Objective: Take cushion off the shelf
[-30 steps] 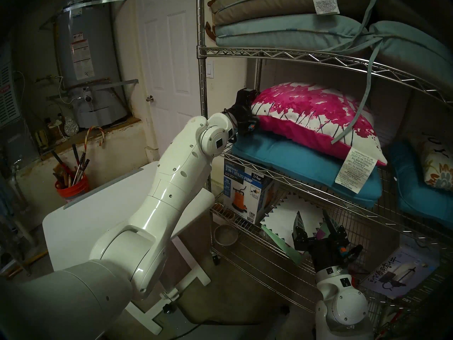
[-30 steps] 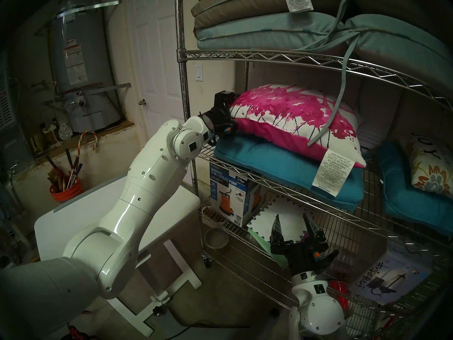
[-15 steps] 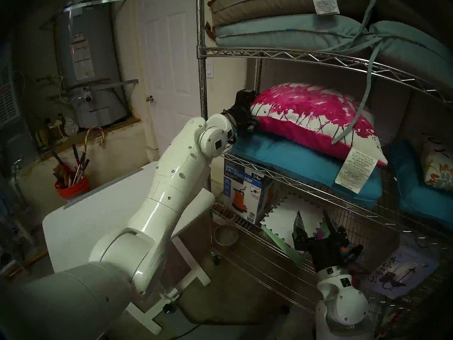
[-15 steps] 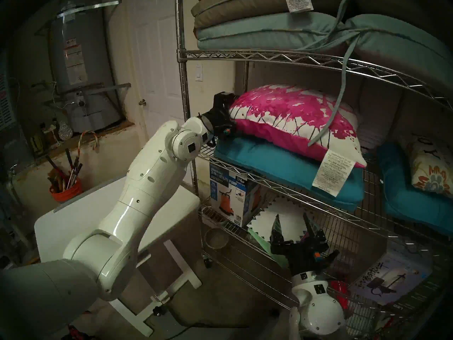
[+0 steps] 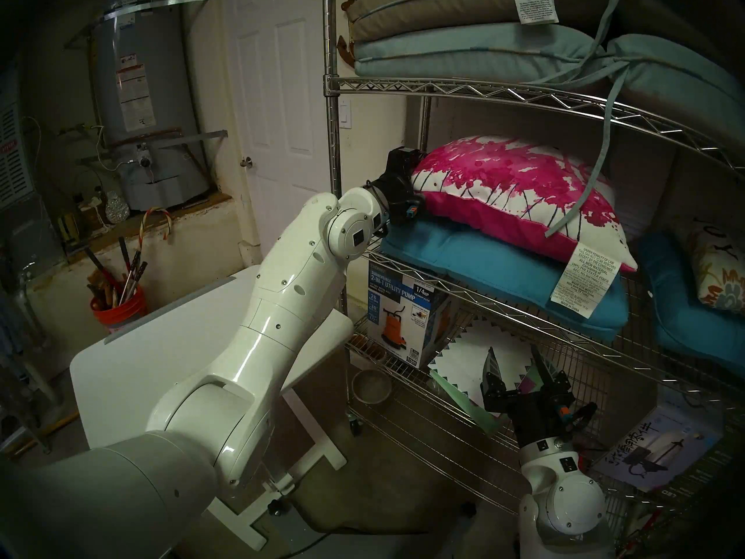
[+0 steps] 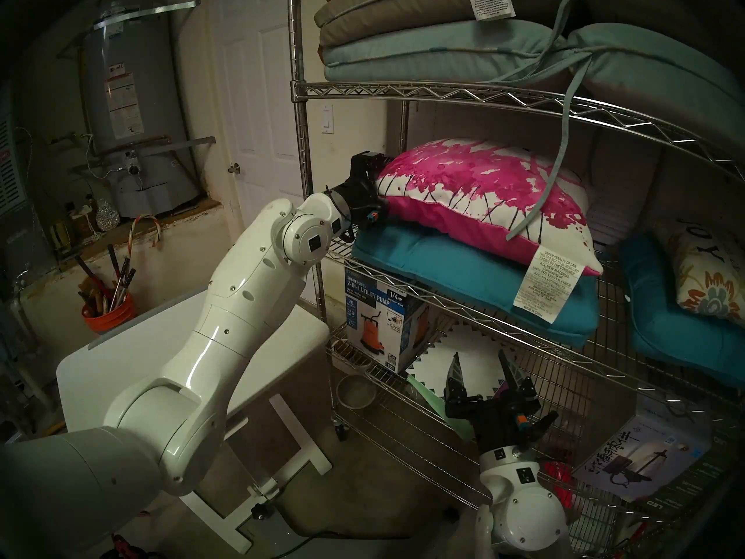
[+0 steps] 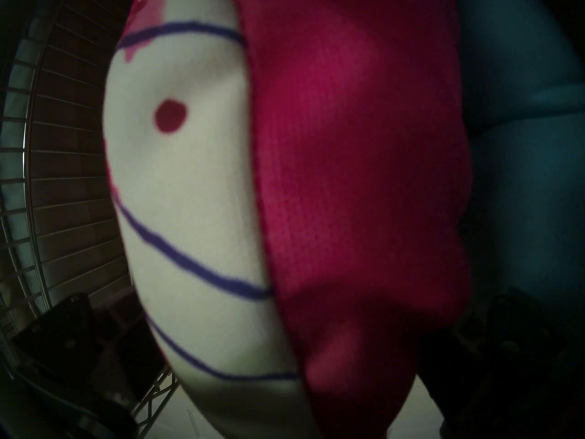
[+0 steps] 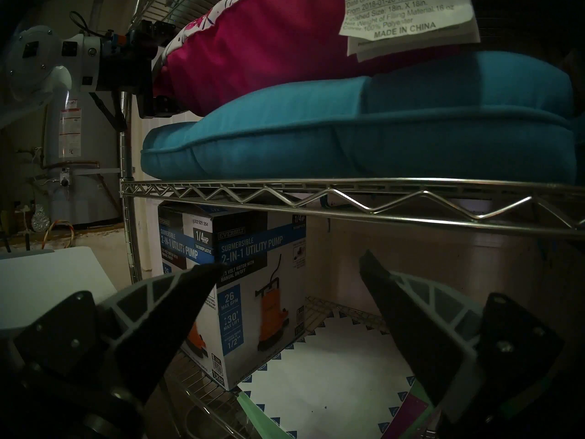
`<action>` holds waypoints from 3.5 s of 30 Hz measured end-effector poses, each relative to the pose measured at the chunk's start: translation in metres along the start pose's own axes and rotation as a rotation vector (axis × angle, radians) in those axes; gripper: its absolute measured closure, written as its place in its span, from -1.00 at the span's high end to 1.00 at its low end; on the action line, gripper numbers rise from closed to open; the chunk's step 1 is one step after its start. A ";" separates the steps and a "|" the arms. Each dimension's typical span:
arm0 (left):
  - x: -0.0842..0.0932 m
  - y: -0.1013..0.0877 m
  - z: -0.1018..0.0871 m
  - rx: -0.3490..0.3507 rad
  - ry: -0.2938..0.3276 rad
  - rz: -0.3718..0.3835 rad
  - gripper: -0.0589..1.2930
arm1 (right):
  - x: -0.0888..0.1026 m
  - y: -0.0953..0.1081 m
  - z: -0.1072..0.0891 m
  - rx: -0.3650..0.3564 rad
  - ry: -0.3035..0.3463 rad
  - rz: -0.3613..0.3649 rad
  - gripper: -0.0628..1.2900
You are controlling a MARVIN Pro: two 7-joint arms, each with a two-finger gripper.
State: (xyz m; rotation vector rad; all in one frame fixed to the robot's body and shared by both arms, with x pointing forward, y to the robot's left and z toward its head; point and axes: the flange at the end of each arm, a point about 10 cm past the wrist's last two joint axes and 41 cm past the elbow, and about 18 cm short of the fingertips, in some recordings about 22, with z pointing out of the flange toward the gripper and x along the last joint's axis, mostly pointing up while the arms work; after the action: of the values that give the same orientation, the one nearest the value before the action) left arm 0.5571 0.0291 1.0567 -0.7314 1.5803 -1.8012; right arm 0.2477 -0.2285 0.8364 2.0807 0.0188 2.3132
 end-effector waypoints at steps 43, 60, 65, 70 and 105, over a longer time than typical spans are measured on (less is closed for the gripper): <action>0.000 0.000 0.000 0.000 0.001 0.000 0.96 | 0.083 -0.037 0.013 0.008 0.158 -0.322 0.90; 0.000 0.000 0.000 0.000 0.001 0.000 0.96 | 0.112 -0.011 -0.017 -0.135 0.259 -0.654 0.90; 0.000 0.000 0.000 0.000 0.001 0.000 0.96 | 0.119 0.004 -0.017 -0.175 0.299 -0.787 0.90; 0.000 0.000 0.000 0.000 0.002 0.000 0.96 | 0.129 0.020 -0.013 -0.214 0.349 -0.924 0.90; 0.000 0.000 0.000 0.001 0.002 0.000 0.96 | 0.172 0.091 0.018 -0.103 0.303 -1.417 0.90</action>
State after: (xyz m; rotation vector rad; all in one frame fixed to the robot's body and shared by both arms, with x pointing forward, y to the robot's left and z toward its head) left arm 0.5571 0.0298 1.0564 -0.7298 1.5809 -1.8031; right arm 0.2458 -0.3144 1.0120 0.9395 0.9693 1.5298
